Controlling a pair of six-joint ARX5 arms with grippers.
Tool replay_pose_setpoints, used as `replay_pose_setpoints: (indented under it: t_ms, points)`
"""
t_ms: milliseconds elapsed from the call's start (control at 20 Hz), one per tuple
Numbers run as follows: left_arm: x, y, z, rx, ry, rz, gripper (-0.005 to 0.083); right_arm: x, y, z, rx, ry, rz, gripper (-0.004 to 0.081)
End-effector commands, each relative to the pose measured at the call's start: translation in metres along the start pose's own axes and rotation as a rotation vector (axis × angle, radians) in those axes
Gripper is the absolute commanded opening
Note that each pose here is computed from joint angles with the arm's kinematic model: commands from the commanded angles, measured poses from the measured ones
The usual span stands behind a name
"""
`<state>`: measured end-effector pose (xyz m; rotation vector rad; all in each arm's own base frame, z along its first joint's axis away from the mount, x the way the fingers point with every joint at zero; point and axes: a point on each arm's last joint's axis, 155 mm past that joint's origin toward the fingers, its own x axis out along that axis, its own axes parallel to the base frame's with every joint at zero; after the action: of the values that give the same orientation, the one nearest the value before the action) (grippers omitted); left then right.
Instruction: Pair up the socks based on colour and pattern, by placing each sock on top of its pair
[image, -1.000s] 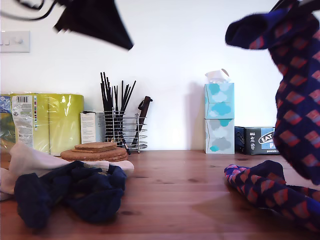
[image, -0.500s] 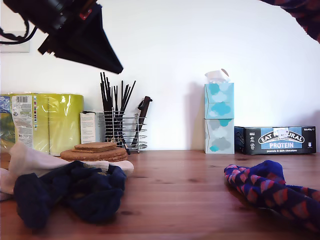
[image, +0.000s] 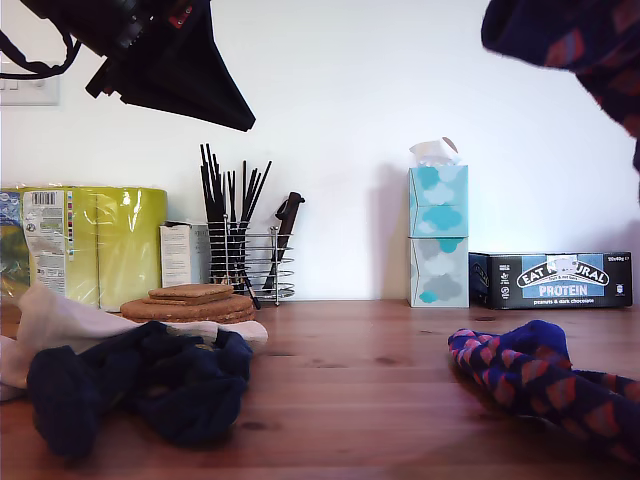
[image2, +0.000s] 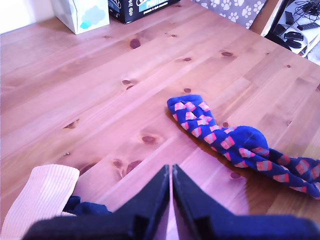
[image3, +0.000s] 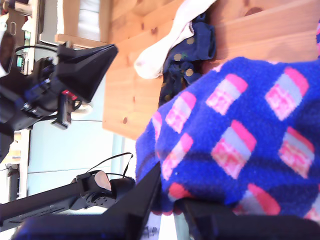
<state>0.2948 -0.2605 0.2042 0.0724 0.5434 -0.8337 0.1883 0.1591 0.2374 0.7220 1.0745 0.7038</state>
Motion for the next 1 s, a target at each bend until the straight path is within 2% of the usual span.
replay_pose_setpoints:
  t_ms: [0, 350, 500, 700, 850, 950]
  points:
    - [-0.001, 0.001, 0.0, -0.001, -0.01, 0.004, -0.0022, 0.002, 0.009, -0.003, -0.031, 0.022, 0.038, -0.0013]
    - [-0.002, 0.005, 0.003, 0.002, -0.023, 0.029, -0.0022, 0.023, -0.002, 0.007, -0.001, 0.087, 0.034, -0.0013]
    - [-0.002, 0.005, 0.006, 0.005, -0.036, 0.029, -0.0022, 0.041, -0.011, 0.031, -0.022, 0.075, 0.042, -0.0013]
    - [-0.002, 0.005, 0.006, 0.005, -0.034, 0.029, -0.0022, 0.077, -0.045, 0.059, 0.016, 0.095, 0.013, -0.0013]
    - [-0.002, 0.005, 0.004, 0.002, -0.027, 0.029, -0.0022, 0.099, -0.086, 0.078, 0.03, 0.068, -0.1, -0.0012]
    - [-0.002, 0.005, 0.002, 0.0, -0.018, 0.029, -0.0022, 0.104, -0.1, 0.091, 0.032, 0.027, -0.149, 0.0051]
